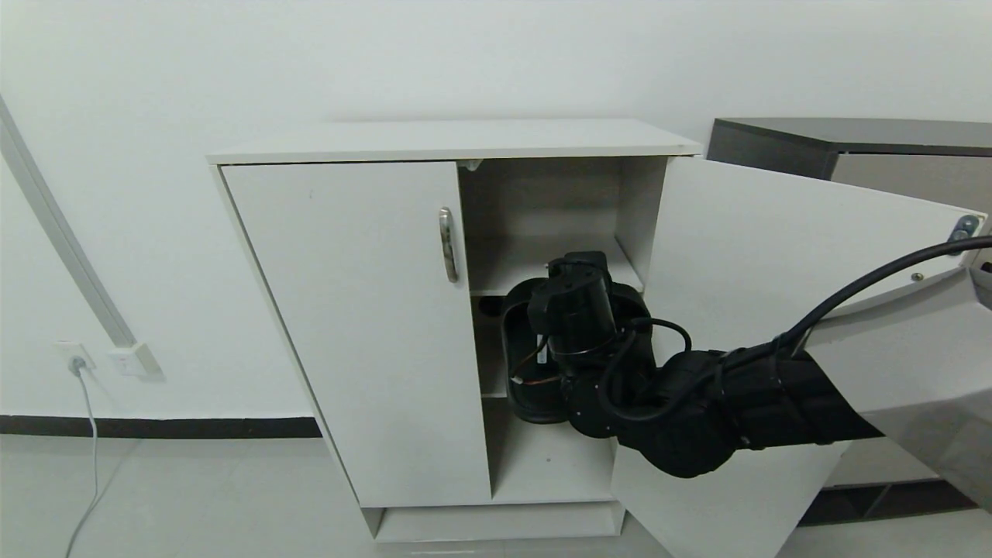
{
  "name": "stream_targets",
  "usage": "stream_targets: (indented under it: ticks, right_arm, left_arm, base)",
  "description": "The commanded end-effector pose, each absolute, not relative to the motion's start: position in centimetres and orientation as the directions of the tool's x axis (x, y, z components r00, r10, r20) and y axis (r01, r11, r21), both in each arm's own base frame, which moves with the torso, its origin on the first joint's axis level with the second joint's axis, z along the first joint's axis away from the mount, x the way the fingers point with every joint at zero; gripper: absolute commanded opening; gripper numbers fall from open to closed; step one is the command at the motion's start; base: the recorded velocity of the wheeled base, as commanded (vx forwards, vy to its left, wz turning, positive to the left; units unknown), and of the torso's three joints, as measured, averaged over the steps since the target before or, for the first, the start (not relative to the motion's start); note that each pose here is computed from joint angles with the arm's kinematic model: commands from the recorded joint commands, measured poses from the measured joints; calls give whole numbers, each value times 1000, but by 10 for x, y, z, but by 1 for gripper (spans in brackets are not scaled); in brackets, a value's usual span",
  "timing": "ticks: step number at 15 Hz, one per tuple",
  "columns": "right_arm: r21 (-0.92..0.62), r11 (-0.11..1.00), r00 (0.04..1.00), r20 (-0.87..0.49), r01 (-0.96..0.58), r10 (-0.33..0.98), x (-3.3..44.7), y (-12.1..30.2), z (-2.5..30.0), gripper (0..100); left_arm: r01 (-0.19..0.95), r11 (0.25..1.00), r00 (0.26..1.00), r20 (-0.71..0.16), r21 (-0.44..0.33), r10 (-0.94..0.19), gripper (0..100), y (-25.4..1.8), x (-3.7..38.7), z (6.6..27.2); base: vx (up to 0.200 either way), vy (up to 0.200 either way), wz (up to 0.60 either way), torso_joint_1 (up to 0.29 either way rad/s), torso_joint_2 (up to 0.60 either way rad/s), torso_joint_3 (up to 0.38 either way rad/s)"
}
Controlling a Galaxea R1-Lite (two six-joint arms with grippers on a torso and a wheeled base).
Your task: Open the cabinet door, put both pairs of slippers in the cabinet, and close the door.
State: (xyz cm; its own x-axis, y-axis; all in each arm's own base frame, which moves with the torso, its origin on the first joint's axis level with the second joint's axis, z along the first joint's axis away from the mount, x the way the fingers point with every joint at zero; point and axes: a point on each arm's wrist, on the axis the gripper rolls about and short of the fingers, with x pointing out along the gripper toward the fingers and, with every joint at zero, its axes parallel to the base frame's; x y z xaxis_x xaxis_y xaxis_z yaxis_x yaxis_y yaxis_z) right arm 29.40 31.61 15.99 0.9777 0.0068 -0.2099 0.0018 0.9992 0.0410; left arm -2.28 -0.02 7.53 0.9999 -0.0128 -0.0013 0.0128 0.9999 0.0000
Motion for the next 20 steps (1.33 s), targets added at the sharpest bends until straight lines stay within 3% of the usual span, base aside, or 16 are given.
stream_targets:
  ticks: [1, 11, 20]
  right_arm:
    - [43, 999, 978, -208, 2, 7, 294, 316, 161, 0]
    - [36, 999, 977, -212, -8, 15, 290, 318, 159, 0]
    - [29, 998, 967, -245, -62, 68, 315, 321, 165, 0]
  left_arm:
    - [14, 1000, 1000, -2, 0, -14, 0, 0, -23, 75]
    - [12, 1000, 1000, -2, 0, -12, 0, 0, -23, 75]
    - [11, 1000, 1000, -2, -2, -11, 0, 0, -23, 75]
  base:
    - [200, 0, 0, 2, 2, 7]
    - [200, 0, 0, 3, 2, 3]
    - [0, 0, 0, 0, 0, 0]
